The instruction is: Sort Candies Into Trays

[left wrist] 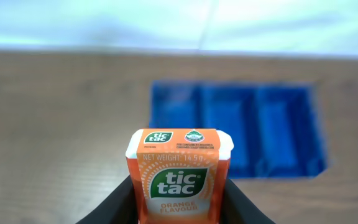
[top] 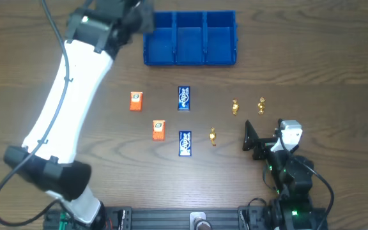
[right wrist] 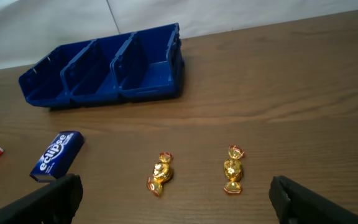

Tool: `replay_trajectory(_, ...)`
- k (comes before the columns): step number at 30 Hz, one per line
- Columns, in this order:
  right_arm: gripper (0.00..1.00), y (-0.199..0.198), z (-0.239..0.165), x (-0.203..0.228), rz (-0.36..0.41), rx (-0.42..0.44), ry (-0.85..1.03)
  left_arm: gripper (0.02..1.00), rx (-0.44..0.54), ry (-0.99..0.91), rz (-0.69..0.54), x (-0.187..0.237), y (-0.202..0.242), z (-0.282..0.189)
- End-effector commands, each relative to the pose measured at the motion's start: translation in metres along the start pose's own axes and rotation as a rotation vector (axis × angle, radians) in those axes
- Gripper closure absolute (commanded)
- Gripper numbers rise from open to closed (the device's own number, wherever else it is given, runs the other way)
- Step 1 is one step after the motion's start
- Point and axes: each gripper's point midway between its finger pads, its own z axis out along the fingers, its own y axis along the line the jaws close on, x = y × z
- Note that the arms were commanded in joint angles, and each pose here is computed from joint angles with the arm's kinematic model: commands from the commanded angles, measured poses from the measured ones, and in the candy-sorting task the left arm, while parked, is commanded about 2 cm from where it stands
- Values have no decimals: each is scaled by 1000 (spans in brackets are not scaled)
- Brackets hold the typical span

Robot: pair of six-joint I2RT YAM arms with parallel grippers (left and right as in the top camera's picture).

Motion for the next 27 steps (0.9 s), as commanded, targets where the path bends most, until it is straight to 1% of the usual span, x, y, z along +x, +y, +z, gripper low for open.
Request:
replay_trajectory(1, 3, 2, 0, 2, 7, -11, 7, 737, -69, 8, 1, -12, -15, 46)
replay_trajectory(4, 3, 2, 0, 1, 7, -11, 6, 733, -76, 51, -14, -4, -23, 76)
replay_trajectory(7, 3, 2, 0, 1, 7, -11, 6, 730, -90, 116, -18, 15, -23, 104)
replay_trajectory(12, 3, 2, 0, 1, 7, -11, 6, 730, -111, 184, -9, 39, -19, 136)
replay_trajectory(18, 3, 2, 0, 1, 7, -11, 6, 728, -89, 230, -40, 47, -6, 153)
replay_trajectory(21, 3, 2, 0, 2, 7, -11, 7, 704, -95, 234, -48, 47, 0, 157)
replay_trajectory(27, 3, 2, 0, 2, 7, -11, 7, 700, -95, 239, -19, 49, 1, 159)
